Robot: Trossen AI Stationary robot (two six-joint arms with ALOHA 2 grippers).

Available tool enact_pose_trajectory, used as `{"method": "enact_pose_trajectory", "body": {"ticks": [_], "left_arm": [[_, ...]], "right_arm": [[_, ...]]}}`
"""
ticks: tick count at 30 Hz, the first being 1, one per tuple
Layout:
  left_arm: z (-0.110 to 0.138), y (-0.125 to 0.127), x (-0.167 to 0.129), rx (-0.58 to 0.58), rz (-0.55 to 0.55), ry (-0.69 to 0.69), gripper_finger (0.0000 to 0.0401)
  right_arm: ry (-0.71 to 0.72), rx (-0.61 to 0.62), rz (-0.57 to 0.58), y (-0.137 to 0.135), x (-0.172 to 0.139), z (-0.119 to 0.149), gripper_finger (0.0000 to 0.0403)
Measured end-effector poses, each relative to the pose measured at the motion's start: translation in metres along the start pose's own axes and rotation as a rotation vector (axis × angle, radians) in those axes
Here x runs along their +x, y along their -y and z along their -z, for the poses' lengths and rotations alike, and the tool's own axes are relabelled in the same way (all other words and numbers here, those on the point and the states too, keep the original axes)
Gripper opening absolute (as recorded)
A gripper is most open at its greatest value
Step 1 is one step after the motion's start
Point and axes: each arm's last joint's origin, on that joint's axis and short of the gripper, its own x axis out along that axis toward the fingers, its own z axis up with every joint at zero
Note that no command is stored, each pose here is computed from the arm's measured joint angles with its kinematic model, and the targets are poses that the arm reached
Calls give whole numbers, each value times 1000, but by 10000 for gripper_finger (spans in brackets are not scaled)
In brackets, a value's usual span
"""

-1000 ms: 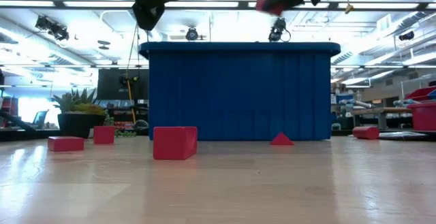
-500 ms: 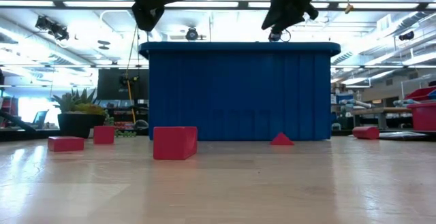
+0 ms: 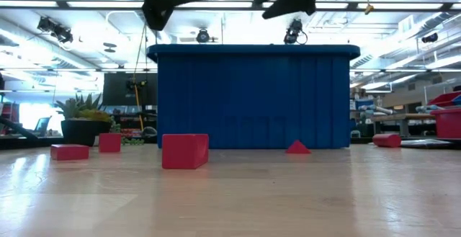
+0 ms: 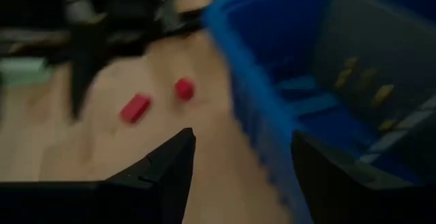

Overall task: Sort blocks
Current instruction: Put the orange block with the other orange blocks into the blue bin

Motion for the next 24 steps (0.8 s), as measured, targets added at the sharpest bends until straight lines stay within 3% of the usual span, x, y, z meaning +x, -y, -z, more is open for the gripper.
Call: {"method": "enact_pose_trajectory", "body": {"ticks": [7, 13, 19, 24], "left_arm": [[7, -3, 0, 11, -25, -67, 232], [5, -2, -2, 15, -21, -65, 232], [-1, 0, -9, 6, -5, -35, 232], [-2, 0, -10, 6, -3, -31, 232]], "right_arm": [[-89, -114, -101, -54, 32, 34, 223], [-144, -124, -215, -87, 76, 67, 217], [-208, -78, -296, -100, 118, 100, 209], [-295, -33, -295, -95, 141, 122, 199]]}}
